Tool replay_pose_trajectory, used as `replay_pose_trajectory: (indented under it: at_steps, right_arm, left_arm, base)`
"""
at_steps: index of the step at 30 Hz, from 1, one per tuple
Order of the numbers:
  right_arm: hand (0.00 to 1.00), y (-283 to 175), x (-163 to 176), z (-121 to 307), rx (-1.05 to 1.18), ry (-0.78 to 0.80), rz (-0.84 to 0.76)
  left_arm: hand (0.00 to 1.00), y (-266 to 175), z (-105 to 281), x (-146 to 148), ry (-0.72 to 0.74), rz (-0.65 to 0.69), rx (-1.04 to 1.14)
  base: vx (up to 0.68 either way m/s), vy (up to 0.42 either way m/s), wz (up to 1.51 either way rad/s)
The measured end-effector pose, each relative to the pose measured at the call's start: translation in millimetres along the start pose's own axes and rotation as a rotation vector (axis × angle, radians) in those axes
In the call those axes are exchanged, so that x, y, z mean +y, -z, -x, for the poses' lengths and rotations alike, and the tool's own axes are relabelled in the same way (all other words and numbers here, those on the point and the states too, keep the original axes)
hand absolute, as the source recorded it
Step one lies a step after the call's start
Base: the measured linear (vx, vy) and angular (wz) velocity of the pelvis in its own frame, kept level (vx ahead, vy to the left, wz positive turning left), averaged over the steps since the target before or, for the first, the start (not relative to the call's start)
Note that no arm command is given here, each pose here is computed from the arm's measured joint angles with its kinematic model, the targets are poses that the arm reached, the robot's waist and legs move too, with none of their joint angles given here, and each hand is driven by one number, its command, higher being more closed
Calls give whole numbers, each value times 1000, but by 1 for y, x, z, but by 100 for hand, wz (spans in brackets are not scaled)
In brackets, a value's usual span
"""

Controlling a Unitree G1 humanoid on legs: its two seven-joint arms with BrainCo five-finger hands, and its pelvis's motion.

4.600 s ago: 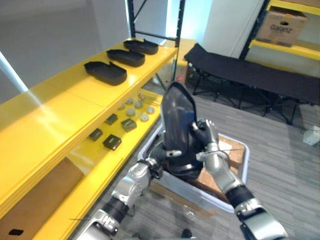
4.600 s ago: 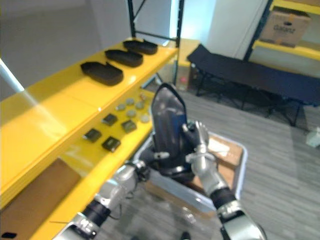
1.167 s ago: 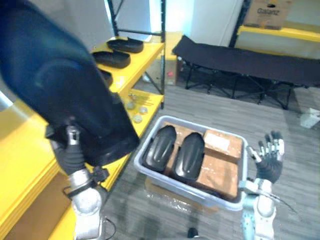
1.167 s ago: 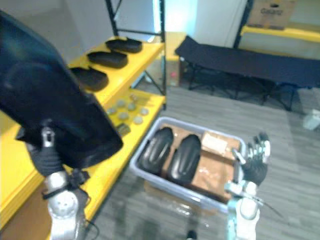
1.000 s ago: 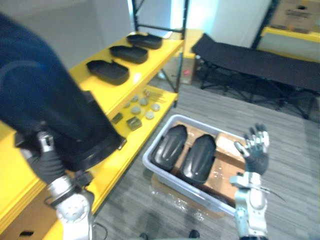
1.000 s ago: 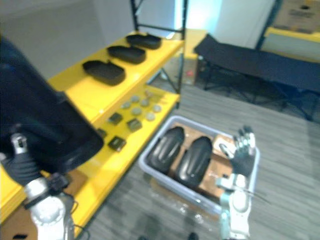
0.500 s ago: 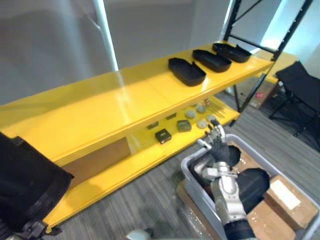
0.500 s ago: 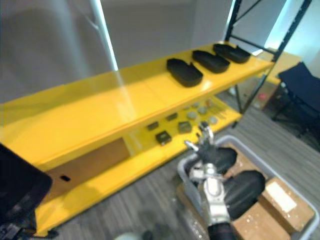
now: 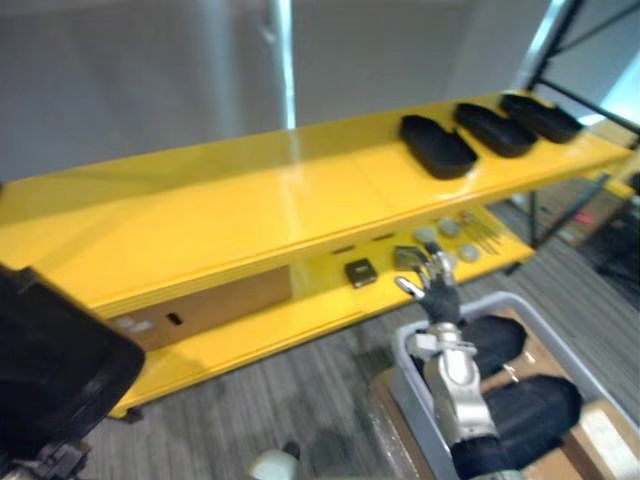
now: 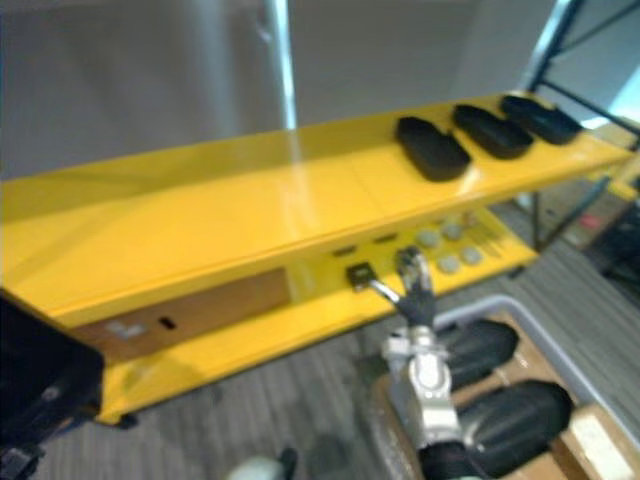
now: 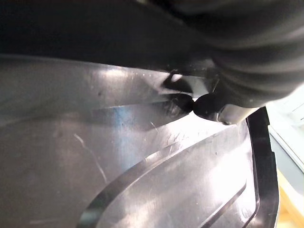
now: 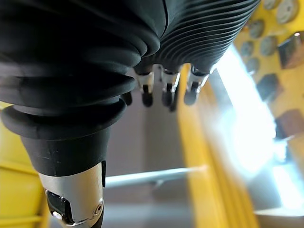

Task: Walk over and take plastic housings, then place them on the shelf

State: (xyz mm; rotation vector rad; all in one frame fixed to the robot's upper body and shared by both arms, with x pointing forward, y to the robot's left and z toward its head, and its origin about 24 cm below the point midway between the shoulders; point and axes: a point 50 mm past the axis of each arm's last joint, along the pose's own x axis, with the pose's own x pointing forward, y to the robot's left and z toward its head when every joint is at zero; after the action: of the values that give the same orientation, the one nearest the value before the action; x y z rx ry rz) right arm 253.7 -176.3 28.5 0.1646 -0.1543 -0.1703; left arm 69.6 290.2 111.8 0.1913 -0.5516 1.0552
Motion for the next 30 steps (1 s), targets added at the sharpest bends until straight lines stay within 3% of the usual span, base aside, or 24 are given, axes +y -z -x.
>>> replay_pose_trajectory:
  at_steps: [6, 17, 30]
  right_arm:
    - [0, -9, 4, -8, -47, -34, 27]
    - [0, -28, -29, 7, -116, 46, 75]
    - [0, -30, -38, 18, -122, 71, 86]
  left_arm:
    - [100, 4, 3, -16, 42, 72, 23]
    - [100, 8, -3, -63, 215, 226, 4]
    - [100, 16, 11, -63, 264, 210, 87]
  base:
    - [40, 41, 16]
    - [-21, -50, 48]
    - [-40, -114, 7]
